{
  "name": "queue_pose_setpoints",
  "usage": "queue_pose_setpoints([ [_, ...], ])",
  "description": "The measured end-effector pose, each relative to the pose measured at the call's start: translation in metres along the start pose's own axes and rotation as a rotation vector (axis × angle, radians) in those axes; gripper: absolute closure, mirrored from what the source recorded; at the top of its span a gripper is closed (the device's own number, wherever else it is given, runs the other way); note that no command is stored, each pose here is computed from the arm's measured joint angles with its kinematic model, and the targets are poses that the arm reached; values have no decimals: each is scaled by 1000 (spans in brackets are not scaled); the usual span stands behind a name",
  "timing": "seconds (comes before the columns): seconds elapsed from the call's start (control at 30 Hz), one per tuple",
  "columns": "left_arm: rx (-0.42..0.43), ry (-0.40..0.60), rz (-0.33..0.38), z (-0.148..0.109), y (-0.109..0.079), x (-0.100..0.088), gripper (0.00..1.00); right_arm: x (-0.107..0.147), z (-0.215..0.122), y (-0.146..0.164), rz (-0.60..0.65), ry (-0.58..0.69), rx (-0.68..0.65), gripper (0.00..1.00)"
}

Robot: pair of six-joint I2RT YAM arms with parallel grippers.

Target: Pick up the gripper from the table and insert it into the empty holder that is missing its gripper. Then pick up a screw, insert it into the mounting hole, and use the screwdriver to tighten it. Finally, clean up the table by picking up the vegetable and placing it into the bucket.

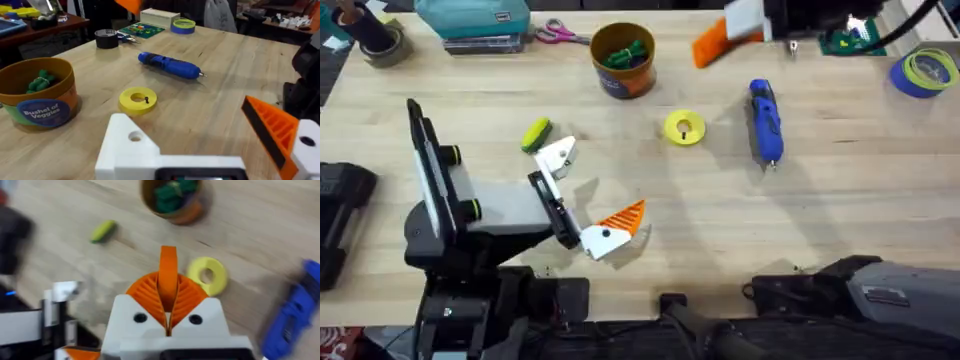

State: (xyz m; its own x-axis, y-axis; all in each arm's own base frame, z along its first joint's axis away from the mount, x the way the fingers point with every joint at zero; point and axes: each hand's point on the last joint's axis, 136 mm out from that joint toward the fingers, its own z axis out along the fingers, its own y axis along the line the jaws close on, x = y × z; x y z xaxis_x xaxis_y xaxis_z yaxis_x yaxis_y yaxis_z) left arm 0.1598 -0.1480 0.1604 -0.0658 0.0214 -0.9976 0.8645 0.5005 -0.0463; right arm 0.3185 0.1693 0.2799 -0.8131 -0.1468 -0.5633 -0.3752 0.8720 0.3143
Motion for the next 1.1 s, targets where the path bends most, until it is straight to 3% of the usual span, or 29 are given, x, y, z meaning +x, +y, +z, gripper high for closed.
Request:
queue_pose_setpoints([
  [0.1, 0, 0, 0, 0, 0, 0, 15, -13, -4, 21, -19, -77, -155, 992],
  [0.13, 0, 0, 0, 0, 0, 0, 15, -15, -3, 35, -33, -133, -328, 992],
  [0.17, 0, 0, 0, 0, 0, 0, 15, -13, -1, 38, -28, -139, -383, 992],
  [0.5, 0, 0, 0, 0, 0, 0, 15, 35, 33, 47, 92, -70, -844, 992],
  [0.77, 0, 0, 0, 0, 0, 0, 15, 76, 51, 49, 236, 79, -1019, 992],
  [1.1, 0, 0, 0, 0, 0, 0, 15, 86, 69, 72, 236, 206, -1146, 992],
])
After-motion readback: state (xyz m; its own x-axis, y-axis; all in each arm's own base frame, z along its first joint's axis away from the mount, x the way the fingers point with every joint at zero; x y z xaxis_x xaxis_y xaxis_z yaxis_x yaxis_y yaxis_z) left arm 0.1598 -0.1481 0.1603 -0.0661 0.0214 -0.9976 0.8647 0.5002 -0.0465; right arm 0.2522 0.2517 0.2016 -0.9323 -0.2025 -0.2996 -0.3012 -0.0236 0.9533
